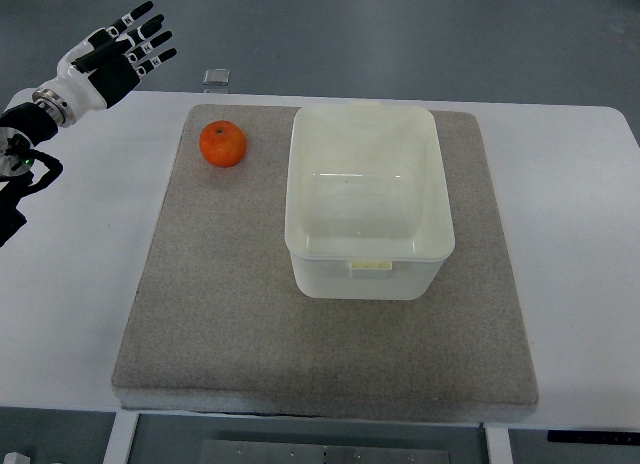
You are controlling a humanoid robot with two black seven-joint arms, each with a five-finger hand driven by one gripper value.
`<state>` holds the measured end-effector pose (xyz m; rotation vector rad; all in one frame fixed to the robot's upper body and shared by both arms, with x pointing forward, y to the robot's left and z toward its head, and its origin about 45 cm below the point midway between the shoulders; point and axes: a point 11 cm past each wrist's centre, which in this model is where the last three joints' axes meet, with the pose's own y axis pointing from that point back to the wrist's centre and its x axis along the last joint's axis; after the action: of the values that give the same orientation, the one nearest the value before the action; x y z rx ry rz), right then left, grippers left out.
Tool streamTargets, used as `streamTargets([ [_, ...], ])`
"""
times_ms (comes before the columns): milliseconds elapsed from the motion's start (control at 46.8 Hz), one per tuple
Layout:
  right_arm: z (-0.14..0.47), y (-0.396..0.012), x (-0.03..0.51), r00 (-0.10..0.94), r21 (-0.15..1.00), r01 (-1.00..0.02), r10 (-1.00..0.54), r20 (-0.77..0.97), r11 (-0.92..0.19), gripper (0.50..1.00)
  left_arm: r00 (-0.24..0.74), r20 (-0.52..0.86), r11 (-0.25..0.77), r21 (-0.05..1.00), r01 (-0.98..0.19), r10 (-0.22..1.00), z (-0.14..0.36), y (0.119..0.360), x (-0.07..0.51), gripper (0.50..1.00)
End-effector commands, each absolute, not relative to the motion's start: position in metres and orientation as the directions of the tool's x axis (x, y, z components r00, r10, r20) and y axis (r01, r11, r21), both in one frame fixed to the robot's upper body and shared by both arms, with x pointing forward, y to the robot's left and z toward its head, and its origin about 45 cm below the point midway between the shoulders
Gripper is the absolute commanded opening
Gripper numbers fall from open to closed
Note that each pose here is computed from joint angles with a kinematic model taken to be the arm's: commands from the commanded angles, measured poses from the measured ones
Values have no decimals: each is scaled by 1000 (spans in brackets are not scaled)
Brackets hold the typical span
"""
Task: Put orange in box with left hand
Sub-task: 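Move the open left hand toward the orange beside the box, then rotate the left hand palm-down and lower it over the orange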
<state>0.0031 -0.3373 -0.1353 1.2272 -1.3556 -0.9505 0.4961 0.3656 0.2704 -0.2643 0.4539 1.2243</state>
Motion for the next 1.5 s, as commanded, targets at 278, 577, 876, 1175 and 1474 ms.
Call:
streamTargets([
  [278,-135,-337,3,51,972,-169,-983,177,166,932,344,-175,370,143,-918,922,267,363,495,996],
  [577,-135,-337,3,51,972,-169,-983,177,166,932,434,55,419,172,-891,899,270,353,495,996],
  [876,-135,-337,3,51,972,-169,-983,177,166,932,504,251,449,246,-859,827,278,339,498,994],
  [1175,-135,-337,3,51,972,-169,-983,177,166,932,543,417,425,347,-836,729,283,333,504,996],
  [1474,-135,-337,3,51,972,-169,-983,177,166,932,565,559,384,416,-824,607,278,334,504,994],
])
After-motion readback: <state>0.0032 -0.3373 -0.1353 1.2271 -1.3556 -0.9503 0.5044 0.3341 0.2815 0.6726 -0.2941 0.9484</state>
